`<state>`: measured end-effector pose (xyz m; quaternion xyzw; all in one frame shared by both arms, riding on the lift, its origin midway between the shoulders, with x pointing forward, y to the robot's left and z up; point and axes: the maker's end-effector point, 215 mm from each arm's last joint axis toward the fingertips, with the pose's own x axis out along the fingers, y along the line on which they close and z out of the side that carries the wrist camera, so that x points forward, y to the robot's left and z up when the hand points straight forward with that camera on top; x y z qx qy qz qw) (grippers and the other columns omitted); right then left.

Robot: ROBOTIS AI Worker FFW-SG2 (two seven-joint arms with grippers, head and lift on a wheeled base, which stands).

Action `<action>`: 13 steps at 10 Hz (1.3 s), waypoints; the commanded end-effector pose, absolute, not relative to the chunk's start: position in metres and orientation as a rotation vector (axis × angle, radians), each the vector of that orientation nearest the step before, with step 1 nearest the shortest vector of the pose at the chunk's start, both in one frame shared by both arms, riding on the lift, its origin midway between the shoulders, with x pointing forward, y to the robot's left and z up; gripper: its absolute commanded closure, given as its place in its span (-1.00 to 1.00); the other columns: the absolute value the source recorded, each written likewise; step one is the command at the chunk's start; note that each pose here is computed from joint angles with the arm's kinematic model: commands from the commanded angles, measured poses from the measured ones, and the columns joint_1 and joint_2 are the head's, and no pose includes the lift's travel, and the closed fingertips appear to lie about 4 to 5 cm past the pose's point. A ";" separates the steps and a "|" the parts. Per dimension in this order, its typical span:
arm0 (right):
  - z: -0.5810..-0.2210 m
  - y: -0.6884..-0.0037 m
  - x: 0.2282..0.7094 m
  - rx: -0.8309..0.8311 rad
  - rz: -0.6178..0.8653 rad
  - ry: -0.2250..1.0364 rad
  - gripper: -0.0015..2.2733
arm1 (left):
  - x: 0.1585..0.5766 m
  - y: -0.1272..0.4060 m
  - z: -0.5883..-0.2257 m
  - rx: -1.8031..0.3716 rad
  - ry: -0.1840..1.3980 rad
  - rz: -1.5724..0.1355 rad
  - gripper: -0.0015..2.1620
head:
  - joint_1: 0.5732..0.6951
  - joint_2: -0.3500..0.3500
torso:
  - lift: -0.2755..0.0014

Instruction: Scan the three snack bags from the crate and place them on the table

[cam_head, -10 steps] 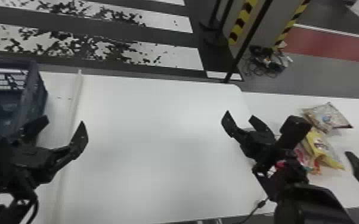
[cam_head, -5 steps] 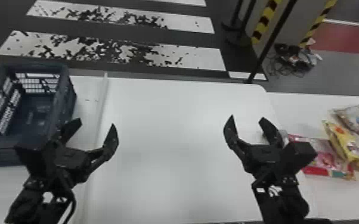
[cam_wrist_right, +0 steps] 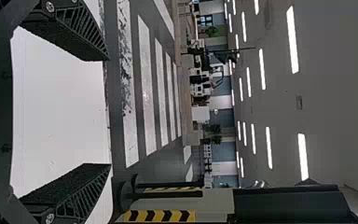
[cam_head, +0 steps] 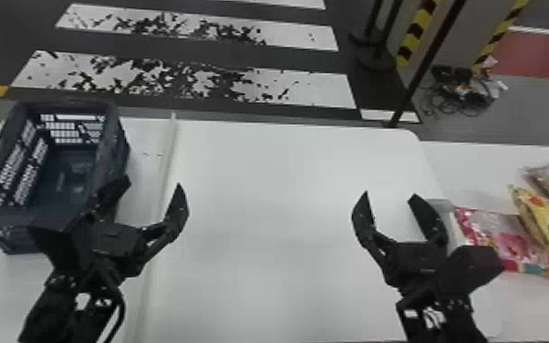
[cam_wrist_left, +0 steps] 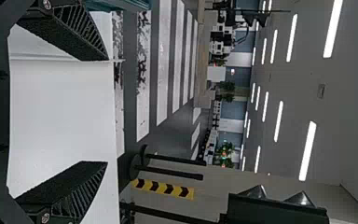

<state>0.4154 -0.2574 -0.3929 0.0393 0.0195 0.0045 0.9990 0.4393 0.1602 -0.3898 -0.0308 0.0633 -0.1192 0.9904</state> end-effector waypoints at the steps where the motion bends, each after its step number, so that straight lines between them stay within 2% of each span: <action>1: -0.395 -0.256 0.410 0.082 0.011 0.042 -0.93 | 0.436 0.159 -0.389 -0.060 0.121 -0.240 -0.92 | 1.00 -0.36 | 0.54; 13: -0.401 -0.242 0.420 0.085 0.041 0.078 -0.92 | 0.434 0.160 -0.400 -0.055 0.162 -0.236 -0.92 | 1.00 -0.32 | 0.54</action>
